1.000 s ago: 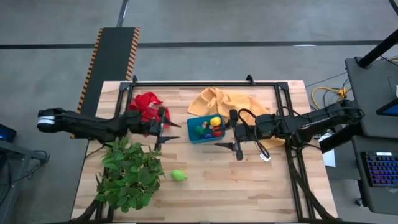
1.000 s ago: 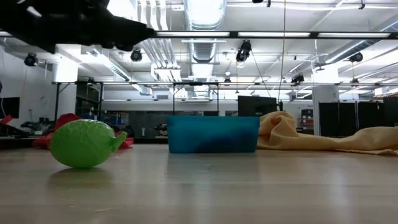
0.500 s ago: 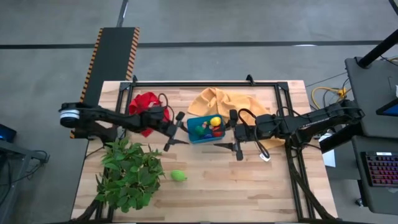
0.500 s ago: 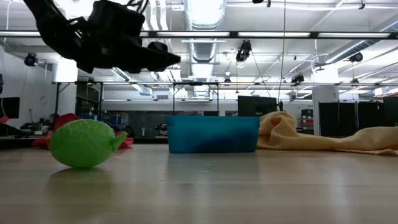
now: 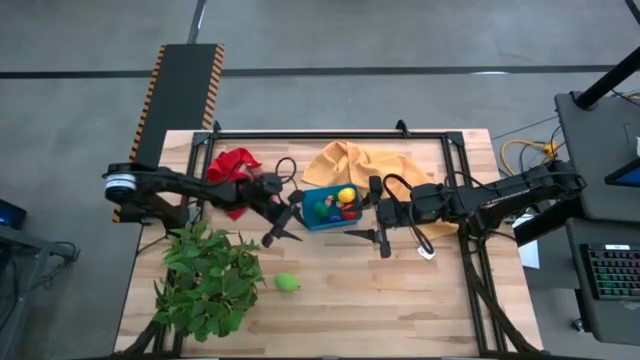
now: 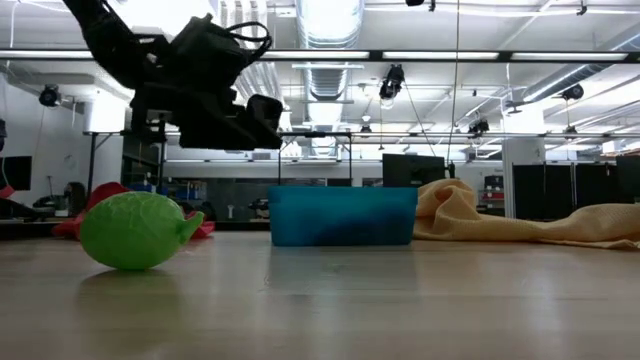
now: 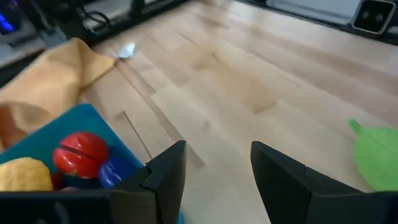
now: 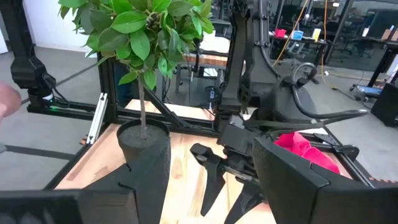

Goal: Pick and placing Produce into tupperware
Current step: Put the green guava into the blue bin

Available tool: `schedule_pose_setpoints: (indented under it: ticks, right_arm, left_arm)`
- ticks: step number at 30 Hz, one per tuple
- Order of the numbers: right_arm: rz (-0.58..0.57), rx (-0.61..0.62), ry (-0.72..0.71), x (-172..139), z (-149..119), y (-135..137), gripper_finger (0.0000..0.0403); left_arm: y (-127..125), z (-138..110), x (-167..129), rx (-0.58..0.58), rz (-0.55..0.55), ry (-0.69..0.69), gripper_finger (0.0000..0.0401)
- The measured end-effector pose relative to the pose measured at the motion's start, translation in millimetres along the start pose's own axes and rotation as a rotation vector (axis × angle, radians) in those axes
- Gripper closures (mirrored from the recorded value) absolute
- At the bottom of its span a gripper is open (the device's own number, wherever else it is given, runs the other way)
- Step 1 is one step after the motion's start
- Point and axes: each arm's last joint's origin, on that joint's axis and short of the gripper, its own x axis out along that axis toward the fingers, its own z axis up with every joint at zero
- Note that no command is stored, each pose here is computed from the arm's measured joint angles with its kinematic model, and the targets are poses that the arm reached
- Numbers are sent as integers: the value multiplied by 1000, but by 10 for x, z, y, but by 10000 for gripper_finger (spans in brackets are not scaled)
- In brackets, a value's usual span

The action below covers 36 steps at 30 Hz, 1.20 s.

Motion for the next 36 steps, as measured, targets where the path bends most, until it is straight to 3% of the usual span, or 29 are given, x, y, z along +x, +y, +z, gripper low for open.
schedule_pose_setpoints:
  ticks: [5, 10, 14, 21, 33, 36]
  right_arm:
    - [-2, 1, -6, 0, 6, -1, 184]
    - [-2, 1, -7, -1, 8, -1, 184]
    - [-2, 1, -8, -1, 8, -1, 184]
    - [-3, 1, -8, -1, 8, -2, 183]
    - [-3, 8, -7, -1, 8, -2, 183]
    - [-3, 8, -8, -1, 9, -3, 183]
  left_arm:
    - [31, 107, -27, 48, -12, 27, 221]
    - [-22, 199, -1, 149, 30, 62, 172]
    - [-200, 200, 86, 248, -65, 100, 143]
    - [-423, 326, 190, 348, -134, 66, 139]
    - [-555, 323, 219, 278, -195, 106, 139]
    - [-585, 334, 229, 196, -201, 118, 139]
